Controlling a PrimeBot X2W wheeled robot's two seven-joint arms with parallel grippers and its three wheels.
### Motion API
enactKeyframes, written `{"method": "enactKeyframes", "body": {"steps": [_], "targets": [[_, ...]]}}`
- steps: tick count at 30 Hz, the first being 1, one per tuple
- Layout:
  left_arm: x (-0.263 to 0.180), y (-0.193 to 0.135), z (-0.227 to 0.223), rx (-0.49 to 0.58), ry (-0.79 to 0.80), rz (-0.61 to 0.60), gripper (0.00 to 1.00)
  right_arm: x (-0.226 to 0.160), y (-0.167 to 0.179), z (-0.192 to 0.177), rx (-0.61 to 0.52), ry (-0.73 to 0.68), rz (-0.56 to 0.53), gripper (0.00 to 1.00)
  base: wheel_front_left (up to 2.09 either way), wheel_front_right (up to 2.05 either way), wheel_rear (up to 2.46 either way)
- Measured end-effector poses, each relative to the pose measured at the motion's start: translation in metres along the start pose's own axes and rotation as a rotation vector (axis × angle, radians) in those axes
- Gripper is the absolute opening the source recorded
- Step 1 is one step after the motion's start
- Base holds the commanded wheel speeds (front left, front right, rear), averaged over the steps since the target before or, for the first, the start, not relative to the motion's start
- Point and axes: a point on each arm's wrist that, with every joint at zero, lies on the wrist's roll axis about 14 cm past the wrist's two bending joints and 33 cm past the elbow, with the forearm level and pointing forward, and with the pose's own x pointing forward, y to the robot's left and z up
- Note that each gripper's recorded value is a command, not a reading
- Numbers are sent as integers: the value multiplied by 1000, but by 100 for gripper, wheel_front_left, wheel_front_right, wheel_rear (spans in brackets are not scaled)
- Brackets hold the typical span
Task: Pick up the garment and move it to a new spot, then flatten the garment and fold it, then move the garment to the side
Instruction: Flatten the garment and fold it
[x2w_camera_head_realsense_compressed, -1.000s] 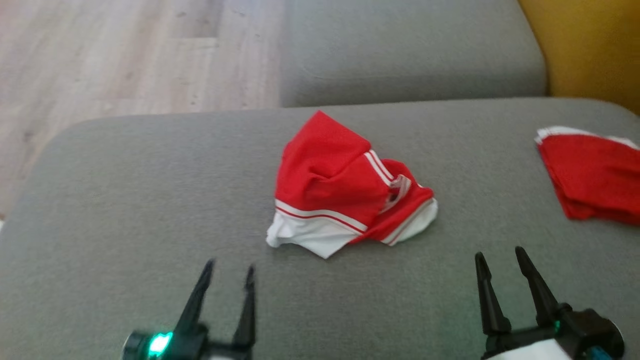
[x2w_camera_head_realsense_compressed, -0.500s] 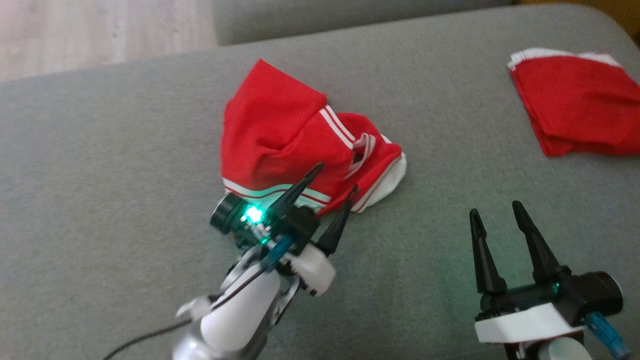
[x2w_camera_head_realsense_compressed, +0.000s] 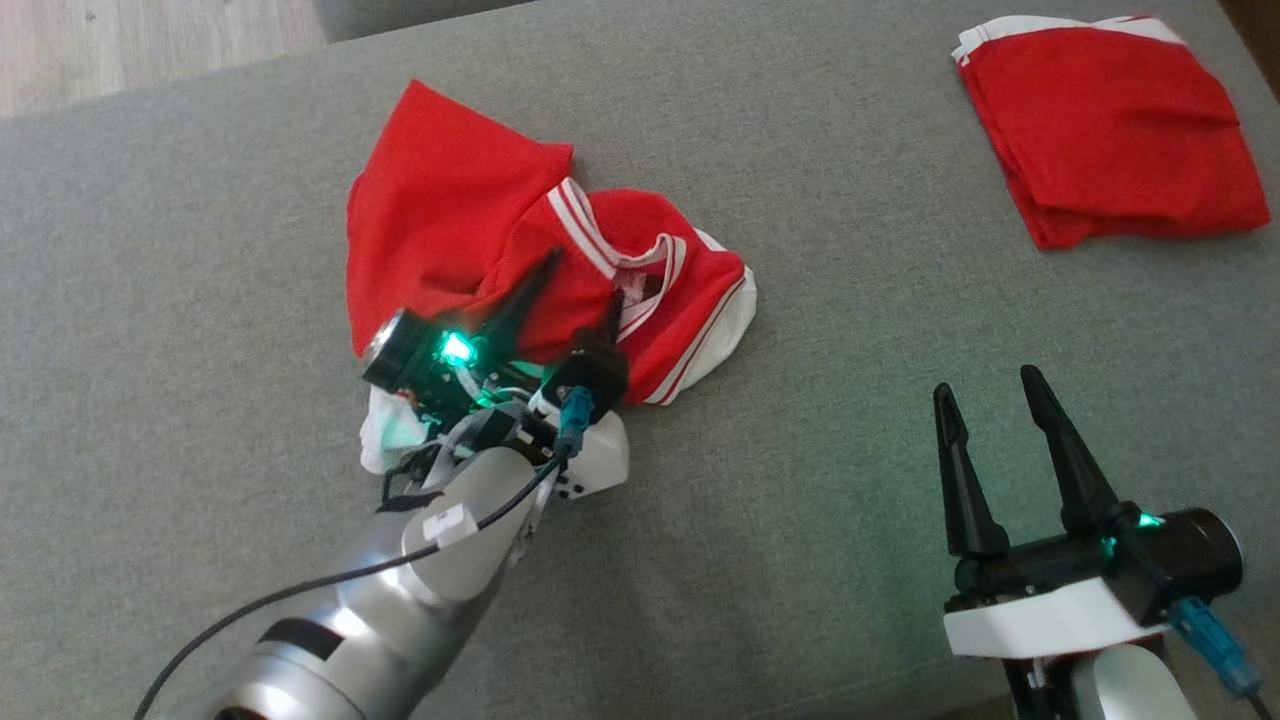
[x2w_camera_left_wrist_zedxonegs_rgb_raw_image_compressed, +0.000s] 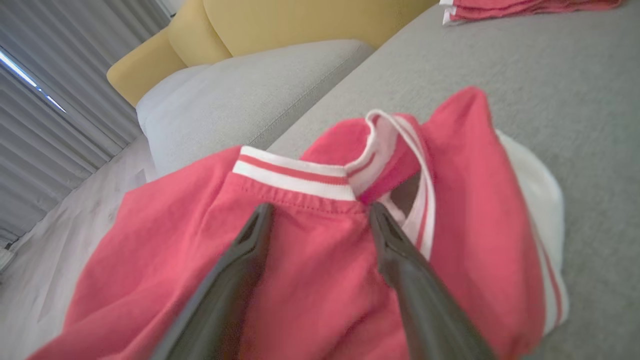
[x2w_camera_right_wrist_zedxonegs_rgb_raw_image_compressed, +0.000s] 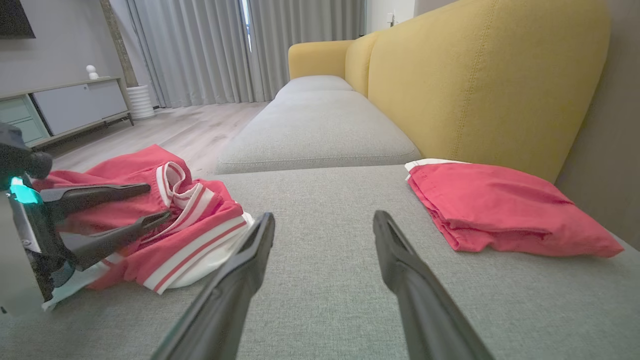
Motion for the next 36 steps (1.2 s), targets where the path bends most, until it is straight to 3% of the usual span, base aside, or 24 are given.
{"method": "enactKeyframes", "body": {"steps": [3, 4, 5, 6, 10, 15, 24, 31, 36], "targets": [[-1, 4, -11, 16, 31, 6, 100, 0, 1, 1, 2, -5, 3, 100, 0, 0, 0], [-2, 5, -13, 15, 40, 3, 40, 0, 2, 2, 2, -6, 6, 100, 0, 0, 0], [-2, 5, -13, 15, 40, 3, 14, 0, 2, 2, 2, -6, 6, 100, 0, 0, 0], [-2, 5, -15, 10, 52, -2, 0, 0, 4, 2, 4, -8, 11, 100, 0, 0, 0], [-7, 3, -25, -42, 99, -33, 0, -1, 6, 5, 5, -19, 19, 100, 0, 0, 0], [-13, -9, 3, -181, 0, -104, 0, -5, 7, 12, 5, -41, 19, 100, 0, 0, 0], [-23, -24, 51, -176, -142, -156, 0, -21, 3, 23, 24, -77, -2, 100, 0, 0, 0], [-39, -40, 123, -240, -340, -226, 0, -33, -1, 26, 29, -91, -18, 100, 0, 0, 0], [-59, -39, 215, -234, -583, -313, 0, -36, 0, 31, 29, -110, -16, 100, 0, 0, 0]]}}
